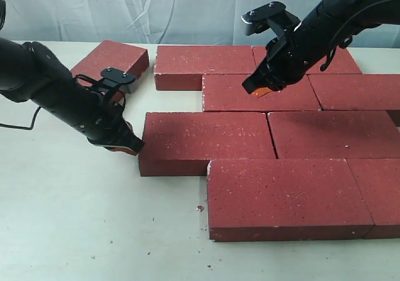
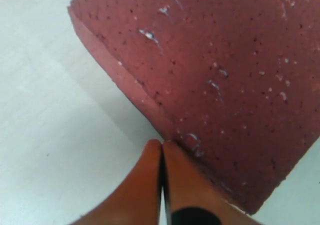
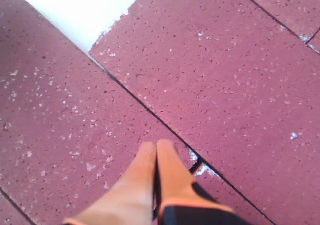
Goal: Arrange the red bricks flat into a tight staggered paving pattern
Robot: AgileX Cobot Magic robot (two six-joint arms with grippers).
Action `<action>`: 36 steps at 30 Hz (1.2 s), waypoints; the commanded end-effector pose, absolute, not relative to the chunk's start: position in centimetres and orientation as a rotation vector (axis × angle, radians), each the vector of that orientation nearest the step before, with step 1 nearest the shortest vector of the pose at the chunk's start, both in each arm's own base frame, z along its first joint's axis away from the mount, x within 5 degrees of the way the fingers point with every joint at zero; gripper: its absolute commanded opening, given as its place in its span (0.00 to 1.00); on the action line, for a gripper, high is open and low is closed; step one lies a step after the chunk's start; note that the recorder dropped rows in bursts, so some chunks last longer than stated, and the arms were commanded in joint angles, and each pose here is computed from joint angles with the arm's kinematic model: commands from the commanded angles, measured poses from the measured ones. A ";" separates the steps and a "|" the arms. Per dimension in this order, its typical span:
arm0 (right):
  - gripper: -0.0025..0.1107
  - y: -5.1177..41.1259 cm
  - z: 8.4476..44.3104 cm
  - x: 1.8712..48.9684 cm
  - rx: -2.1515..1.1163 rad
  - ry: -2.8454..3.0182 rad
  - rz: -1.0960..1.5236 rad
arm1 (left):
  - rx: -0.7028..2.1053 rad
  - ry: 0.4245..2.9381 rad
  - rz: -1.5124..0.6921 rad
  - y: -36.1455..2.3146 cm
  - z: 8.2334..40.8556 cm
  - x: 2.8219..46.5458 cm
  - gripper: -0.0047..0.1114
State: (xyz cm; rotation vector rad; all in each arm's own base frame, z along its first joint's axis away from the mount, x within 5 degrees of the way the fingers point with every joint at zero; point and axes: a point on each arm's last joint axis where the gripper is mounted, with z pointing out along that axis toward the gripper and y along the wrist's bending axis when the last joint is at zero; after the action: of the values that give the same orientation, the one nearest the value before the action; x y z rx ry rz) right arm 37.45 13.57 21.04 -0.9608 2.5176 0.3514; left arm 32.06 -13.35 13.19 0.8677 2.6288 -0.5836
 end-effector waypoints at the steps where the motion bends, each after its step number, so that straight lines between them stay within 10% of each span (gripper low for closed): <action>1: 0.02 13.3 21.0 37.6 -0.968 2.510 0.330 | 0.806 2.650 -0.525 -12.0 13.8 32.5 0.04; 9: 0.02 13.3 21.0 37.7 -0.960 2.496 0.318 | 0.775 2.521 -0.430 -10.2 19.0 32.6 0.04; 14: 0.02 13.4 21.1 37.7 -0.945 2.494 0.335 | 0.391 2.057 0.029 -7.7 23.2 38.7 0.04; 36: 0.02 13.6 21.3 38.1 -0.886 2.463 0.350 | 0.353 2.300 -0.031 -8.7 19.8 55.1 0.04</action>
State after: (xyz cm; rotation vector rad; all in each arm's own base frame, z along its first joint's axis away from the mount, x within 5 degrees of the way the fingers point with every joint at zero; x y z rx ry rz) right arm 37.96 13.75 21.32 -0.9017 2.4701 0.3562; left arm 54.07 -8.38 19.85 0.3898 2.3380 -0.0172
